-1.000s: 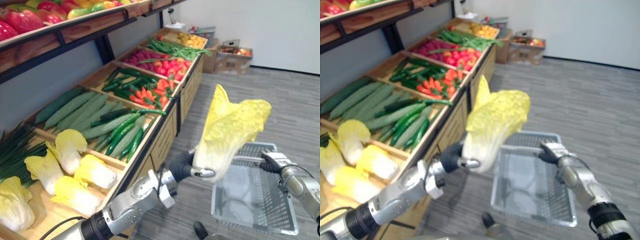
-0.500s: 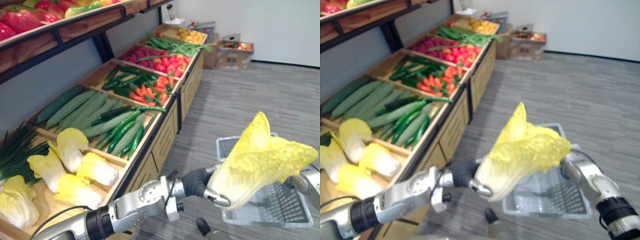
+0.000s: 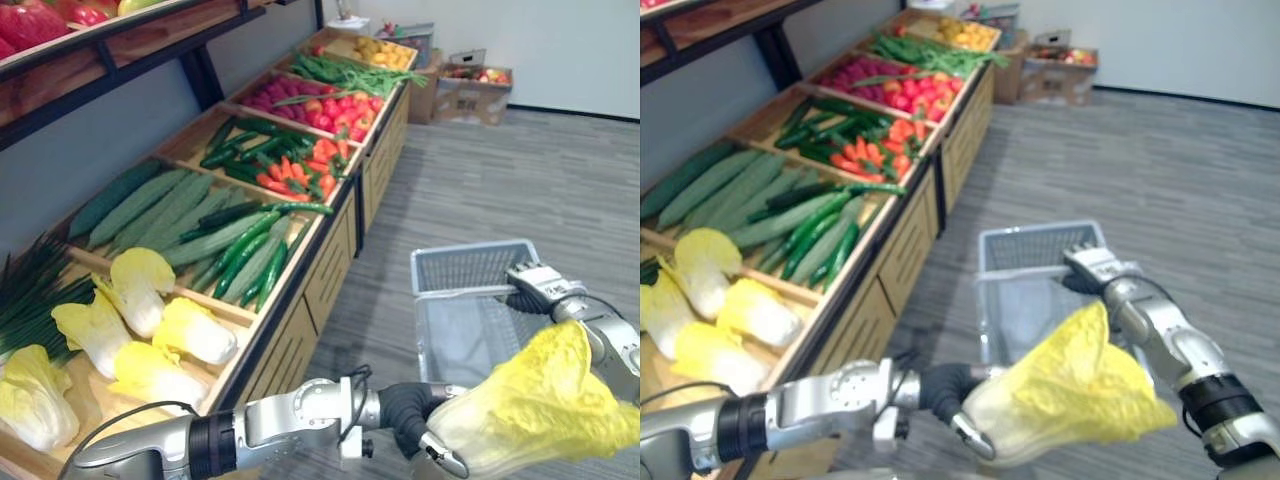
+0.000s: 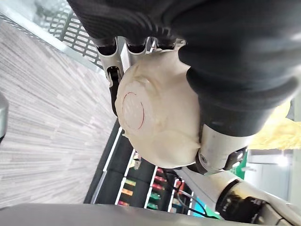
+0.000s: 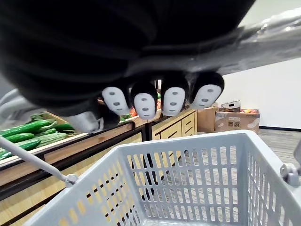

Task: Pick vegetable in the basket

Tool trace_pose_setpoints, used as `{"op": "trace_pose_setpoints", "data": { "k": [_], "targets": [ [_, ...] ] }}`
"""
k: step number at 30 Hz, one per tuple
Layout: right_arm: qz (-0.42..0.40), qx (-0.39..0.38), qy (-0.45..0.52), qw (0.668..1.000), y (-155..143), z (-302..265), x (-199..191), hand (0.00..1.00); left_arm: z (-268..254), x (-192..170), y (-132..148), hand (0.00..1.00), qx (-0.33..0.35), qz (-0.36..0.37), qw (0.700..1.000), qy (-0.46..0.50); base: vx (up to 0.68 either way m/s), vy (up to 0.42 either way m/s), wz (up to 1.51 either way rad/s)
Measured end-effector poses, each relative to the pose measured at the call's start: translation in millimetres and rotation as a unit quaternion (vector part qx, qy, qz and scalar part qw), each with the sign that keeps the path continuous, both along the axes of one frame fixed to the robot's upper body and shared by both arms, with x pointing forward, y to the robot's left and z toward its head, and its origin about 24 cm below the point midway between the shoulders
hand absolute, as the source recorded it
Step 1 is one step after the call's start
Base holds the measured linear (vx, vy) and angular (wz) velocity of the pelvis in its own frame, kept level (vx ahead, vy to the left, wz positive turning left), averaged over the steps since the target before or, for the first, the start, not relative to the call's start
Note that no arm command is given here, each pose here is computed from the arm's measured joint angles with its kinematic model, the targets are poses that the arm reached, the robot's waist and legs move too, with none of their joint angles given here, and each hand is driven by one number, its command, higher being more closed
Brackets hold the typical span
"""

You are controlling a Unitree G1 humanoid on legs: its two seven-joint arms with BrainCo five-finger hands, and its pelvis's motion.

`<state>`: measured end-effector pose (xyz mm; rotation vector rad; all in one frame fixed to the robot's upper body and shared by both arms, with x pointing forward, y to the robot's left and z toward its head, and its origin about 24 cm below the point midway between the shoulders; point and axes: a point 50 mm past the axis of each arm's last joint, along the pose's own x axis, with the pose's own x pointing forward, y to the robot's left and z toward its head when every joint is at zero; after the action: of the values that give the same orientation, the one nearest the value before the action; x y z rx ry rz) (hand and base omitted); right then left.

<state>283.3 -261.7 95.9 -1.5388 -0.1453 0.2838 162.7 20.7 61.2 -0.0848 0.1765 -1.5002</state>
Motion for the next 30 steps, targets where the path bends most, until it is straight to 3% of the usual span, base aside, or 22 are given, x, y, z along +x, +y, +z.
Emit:
{"op": "trace_pose_setpoints", "data": {
  "k": [8,18,24,30],
  "targets": [
    [0.023,0.038,-0.004,0.999,18,4,1,1.0,-20,6,-20,1.0,0.039,-0.01,0.998,-0.057,0.0,0.0,0.0],
    [0.034,0.065,-0.001,0.997,28,8,6,1.0,-41,31,-34,1.0,0.086,0.051,0.99,-0.102,0.0,0.007,0.02],
    [0.036,0.075,0.003,0.996,32,7,7,1.0,-57,81,-24,1.0,0.156,0.183,0.959,-0.152,0.0,0.027,0.07],
    [0.04,0.078,0.018,0.996,36,6,10,1.0,-66,125,-16,1.0,0.233,0.316,0.9,-0.188,-0.02,0.032,0.13]
  ]
}}
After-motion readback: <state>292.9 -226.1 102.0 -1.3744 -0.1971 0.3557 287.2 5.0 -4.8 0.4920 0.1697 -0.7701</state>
